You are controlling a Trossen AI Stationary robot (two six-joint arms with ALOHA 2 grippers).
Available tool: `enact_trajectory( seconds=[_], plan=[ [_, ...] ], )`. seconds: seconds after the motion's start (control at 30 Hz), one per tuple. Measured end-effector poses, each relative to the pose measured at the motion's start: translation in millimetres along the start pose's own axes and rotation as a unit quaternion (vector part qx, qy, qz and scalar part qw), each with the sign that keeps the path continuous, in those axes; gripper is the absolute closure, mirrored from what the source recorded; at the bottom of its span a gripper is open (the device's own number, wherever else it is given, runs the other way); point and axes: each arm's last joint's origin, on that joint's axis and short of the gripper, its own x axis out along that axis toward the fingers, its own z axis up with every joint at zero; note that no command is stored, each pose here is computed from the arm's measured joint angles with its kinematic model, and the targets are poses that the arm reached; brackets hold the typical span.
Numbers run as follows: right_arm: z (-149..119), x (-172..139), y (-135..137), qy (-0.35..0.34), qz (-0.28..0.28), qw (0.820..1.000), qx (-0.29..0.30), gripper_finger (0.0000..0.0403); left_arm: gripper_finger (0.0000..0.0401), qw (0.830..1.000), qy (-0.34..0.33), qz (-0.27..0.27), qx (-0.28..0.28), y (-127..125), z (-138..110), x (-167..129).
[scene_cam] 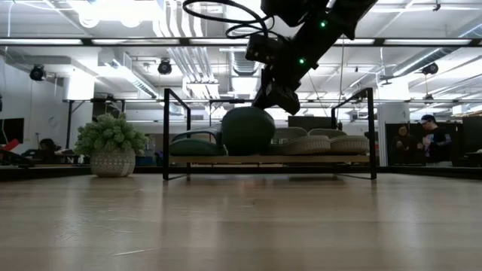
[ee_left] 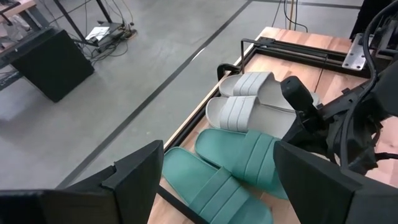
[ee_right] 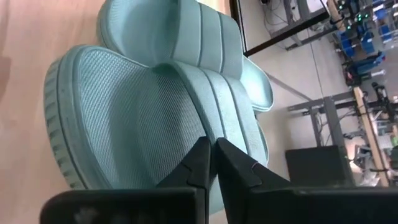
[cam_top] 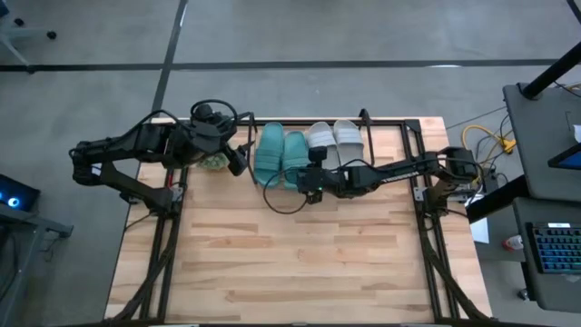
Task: Pick and place slides into the shelf
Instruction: Adjust the slides on the shelf, then return to Home Position
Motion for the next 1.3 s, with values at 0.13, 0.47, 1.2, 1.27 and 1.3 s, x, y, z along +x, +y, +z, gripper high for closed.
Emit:
enact_trajectory(
  seconds=[0.13, 0.47, 1.2, 1.27, 1.3],
  plan=[
    [-1, 2, 3, 0.004, 0.002, 1.000, 0.025, 0.0392, 0.0113, 1.000, 0.001, -0.002, 0.000, 0, 0, 0],
    [-4, 11, 13, 0.017, 0.011, 0.997, 0.074, 0.0383, 0.0113, 1.000, 0.001, -0.004, 0.000, 0, 0, 0],
    [6, -5, -5, 0.020, 0.011, 0.995, 0.092, 0.0186, 0.0113, 1.000, 0.004, -0.017, 0.001, -1, 0, 0],
    [10, -9, -10, 0.012, 0.008, 0.995, 0.099, 0.0180, 0.0113, 1.000, 0.005, -0.017, 0.001, -1, 0, 0],
    [13, -11, -13, 0.008, 0.007, 0.994, 0.106, 0.0177, 0.0113, 1.000, 0.005, -0.017, 0.001, -1, 0, 0]
  ],
)
